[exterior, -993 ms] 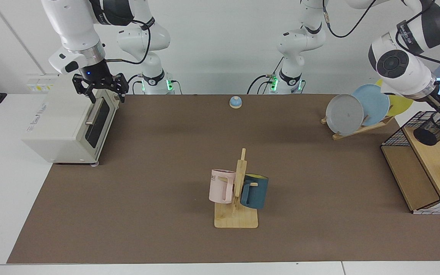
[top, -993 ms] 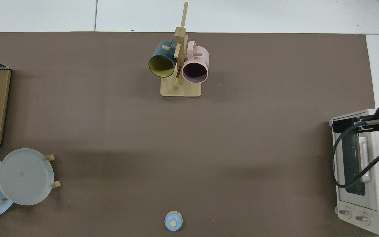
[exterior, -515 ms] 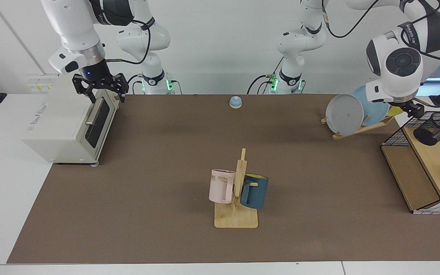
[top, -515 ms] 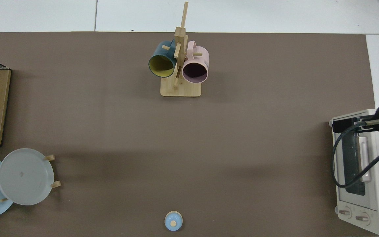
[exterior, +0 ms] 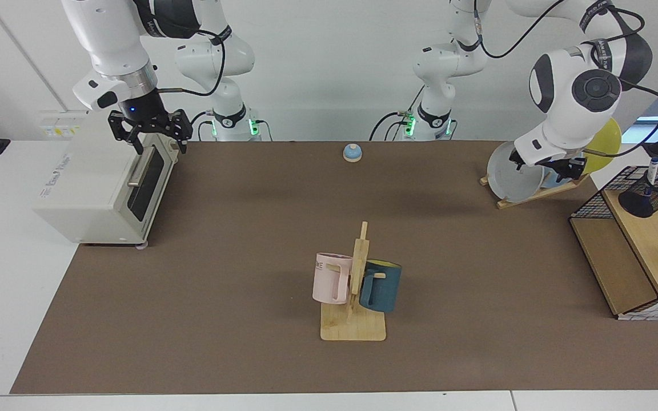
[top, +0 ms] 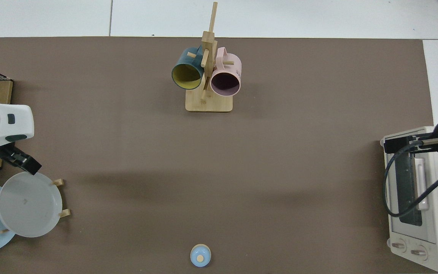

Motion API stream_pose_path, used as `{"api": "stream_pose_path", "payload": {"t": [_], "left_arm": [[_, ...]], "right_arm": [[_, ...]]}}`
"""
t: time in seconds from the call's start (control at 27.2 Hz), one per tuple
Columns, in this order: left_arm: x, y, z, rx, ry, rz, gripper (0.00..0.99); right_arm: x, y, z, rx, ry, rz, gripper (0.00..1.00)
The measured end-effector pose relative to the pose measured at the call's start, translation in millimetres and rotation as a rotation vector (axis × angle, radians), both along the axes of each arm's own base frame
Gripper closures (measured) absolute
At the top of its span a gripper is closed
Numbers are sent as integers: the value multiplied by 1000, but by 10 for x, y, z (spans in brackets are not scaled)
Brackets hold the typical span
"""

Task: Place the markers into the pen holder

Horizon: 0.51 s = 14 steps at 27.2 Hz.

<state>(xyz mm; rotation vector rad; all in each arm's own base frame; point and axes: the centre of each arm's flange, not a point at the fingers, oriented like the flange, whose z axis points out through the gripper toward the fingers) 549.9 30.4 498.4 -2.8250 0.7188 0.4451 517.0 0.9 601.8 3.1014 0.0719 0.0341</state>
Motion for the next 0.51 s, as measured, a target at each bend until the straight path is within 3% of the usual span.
{"api": "stream_pose_path", "payload": {"t": [0.29,0.51], "left_arm": [[34,-315,0,-25,-108,371,0],[53,-464,21,-71,-136,555,0]], "right_arm": [[0,0,0,0,0,0,0],[0,0,0,0,0,0,0]]}}
